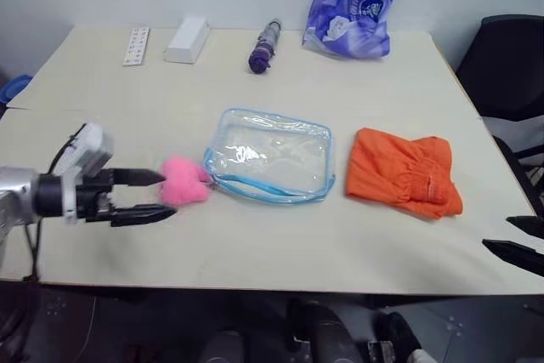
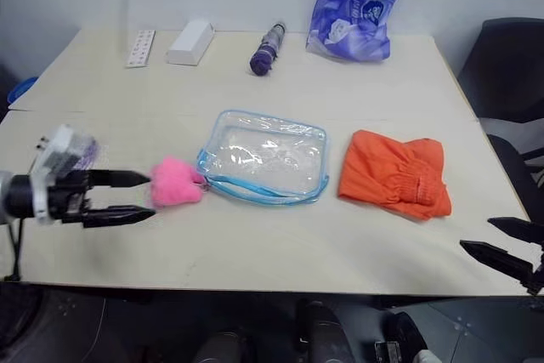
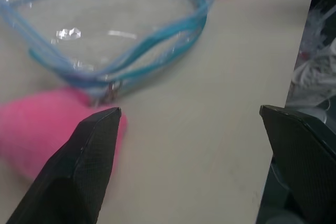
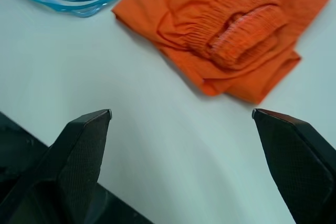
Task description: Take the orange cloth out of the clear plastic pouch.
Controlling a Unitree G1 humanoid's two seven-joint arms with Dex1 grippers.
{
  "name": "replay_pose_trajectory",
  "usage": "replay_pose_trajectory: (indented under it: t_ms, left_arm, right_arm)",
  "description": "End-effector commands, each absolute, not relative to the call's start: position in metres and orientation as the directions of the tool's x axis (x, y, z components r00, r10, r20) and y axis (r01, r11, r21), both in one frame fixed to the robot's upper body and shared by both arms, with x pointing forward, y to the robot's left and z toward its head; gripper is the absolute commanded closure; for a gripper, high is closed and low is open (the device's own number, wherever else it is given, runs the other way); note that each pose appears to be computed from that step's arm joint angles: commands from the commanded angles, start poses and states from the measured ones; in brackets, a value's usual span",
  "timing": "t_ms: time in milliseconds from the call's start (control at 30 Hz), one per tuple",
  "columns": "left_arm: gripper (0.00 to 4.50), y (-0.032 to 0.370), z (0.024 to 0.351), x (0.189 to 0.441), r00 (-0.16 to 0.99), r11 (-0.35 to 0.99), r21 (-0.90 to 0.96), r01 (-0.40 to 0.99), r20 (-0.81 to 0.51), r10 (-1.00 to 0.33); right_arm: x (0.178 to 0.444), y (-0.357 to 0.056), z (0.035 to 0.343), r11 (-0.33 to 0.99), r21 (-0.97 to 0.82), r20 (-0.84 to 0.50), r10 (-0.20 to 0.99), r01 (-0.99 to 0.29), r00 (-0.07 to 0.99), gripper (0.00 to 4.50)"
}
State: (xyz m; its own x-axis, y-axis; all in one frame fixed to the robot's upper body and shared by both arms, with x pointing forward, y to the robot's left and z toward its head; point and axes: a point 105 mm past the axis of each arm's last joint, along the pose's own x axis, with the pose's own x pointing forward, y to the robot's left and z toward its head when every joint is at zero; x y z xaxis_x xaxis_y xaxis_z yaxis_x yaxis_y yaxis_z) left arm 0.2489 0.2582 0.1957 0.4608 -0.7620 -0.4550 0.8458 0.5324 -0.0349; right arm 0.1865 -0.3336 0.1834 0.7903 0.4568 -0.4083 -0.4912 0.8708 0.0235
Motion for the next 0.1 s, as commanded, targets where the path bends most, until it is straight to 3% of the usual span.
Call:
replay_pose_trajectory:
  t_ms: [33, 100]
  left_arm:
    - [0.04, 0.2909, 0.2002, 0.2492, 0.570, 0.606, 0.070, 0.792, -0.437, -0.695]
    - [0.04, 0.2986, 0.1957, 0.2506, 0.602, 0.632, 0.094, 0.769, -0.436, -0.668]
  right_arm:
    - [0.1916, -0.3363, 0.1934, 0.878, -0.030, -0.362, 0.435, -0.477, 0.825, 0.00]
    - [0.1955, -0.3361, 0.1916, 0.883, -0.034, -0.350, 0.428, -0.468, 0.833, 0.00]
